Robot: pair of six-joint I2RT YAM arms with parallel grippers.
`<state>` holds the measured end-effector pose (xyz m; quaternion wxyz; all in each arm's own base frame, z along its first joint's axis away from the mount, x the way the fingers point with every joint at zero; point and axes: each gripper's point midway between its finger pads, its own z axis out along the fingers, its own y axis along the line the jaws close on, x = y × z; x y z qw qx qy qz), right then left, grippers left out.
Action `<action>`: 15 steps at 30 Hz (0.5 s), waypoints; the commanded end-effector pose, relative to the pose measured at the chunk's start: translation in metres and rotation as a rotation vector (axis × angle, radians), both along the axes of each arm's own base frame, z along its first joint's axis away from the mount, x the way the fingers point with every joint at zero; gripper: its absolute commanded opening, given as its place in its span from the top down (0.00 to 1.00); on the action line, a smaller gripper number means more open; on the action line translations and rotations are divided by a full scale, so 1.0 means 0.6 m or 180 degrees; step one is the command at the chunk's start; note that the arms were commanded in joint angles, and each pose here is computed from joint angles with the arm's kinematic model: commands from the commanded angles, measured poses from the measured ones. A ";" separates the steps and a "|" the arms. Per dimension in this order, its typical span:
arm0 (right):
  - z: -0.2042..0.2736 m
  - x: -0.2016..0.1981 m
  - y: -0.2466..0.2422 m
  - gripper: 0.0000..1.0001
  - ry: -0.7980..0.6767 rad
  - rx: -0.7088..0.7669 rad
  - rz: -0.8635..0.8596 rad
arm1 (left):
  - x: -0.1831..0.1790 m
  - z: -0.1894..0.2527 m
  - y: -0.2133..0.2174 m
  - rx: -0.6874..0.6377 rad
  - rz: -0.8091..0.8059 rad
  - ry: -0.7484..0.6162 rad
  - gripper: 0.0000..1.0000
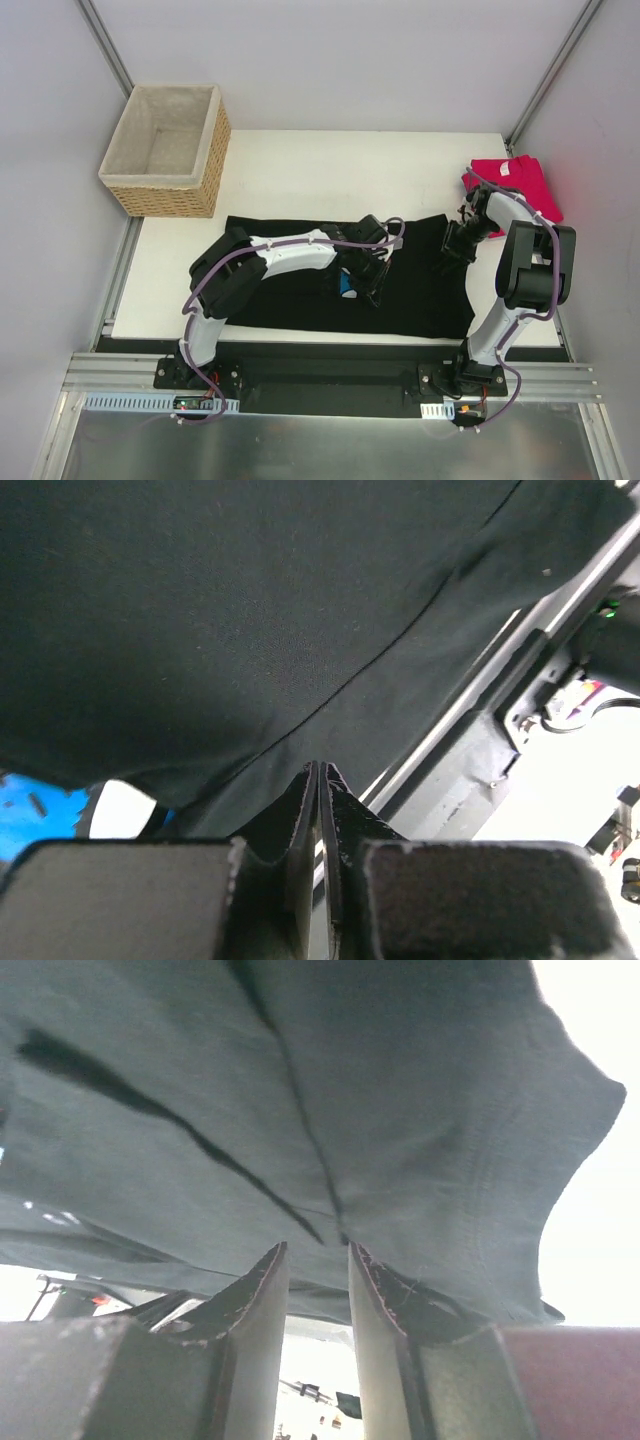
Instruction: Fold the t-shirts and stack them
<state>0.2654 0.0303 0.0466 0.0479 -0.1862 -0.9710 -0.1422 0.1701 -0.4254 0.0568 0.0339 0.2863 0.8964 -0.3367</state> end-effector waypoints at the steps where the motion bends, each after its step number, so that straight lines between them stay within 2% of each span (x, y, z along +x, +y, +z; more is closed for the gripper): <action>1: 0.005 0.007 0.022 0.66 -0.0061 0.0280 -0.0053 | 0.000 0.007 -0.019 -0.0097 -0.0090 -0.0149 0.99; 9: 0.003 0.013 0.032 0.65 -0.0027 0.0403 -0.0113 | -0.001 -0.026 -0.006 0.0051 -0.0053 -0.0132 1.00; 15: 0.005 0.007 0.024 0.65 0.0058 0.0304 -0.0109 | -0.001 -0.036 -0.004 0.0078 -0.0050 -0.0132 1.00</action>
